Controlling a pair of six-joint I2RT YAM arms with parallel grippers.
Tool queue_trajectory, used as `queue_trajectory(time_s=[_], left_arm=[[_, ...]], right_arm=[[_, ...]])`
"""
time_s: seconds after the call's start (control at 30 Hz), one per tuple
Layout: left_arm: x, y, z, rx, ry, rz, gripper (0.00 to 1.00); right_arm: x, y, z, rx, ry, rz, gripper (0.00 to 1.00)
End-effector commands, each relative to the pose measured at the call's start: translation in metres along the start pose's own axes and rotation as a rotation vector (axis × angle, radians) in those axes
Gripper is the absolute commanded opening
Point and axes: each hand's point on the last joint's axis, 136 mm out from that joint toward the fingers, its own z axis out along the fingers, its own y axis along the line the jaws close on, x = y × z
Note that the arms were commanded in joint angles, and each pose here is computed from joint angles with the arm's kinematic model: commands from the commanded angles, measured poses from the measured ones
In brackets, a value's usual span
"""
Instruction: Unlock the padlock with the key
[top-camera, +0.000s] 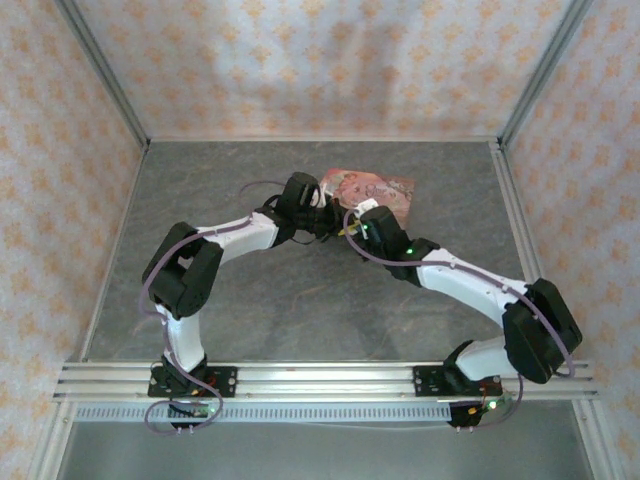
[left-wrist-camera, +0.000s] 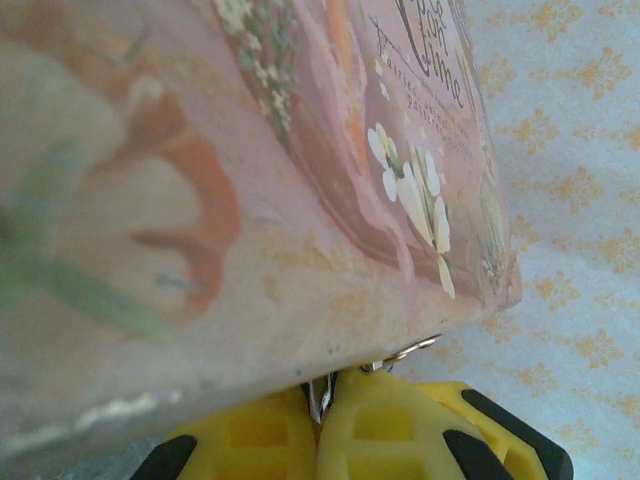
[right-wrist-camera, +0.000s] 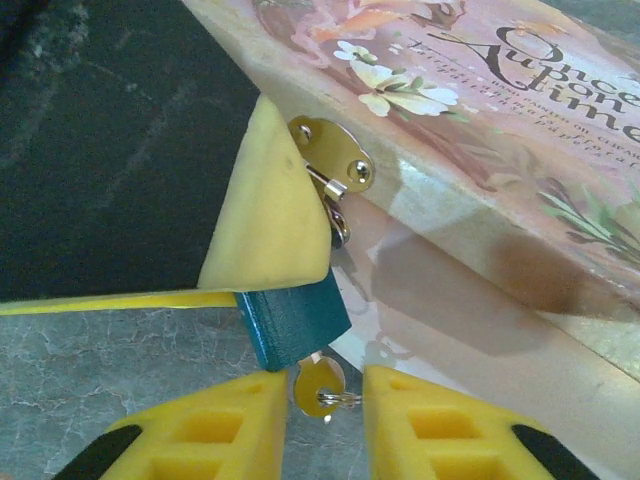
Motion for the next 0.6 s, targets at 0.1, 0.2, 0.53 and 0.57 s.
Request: queue_trajectory(time_s=[0.1, 0.2, 0.53, 0.57], left_arm=[[0.002, -0.045, -0.010, 0.114, 0.037, 0.048, 0.00], [0.002, -0.046, -0.011, 0.119, 0.037, 0.053, 0.00], [0.009, -0.028, -0.014, 0.083, 0.041, 0.076, 0.00], [0.010, -0.028, -0.015, 0.083, 0.041, 0.079, 0.00]], right_arm=[[-0.016, 0.000, 0.001, 0.035, -0.033, -0.029, 0.14], [-0.017, 0.000, 0.000, 0.037, -0.035, -0.022, 0.08], [-0.015, 0.027, -0.009, -0.276, -0.003, 0.195, 0.00], [-0.015, 0.028, -0.010, -0.307, -0.009, 0.223, 0.00]])
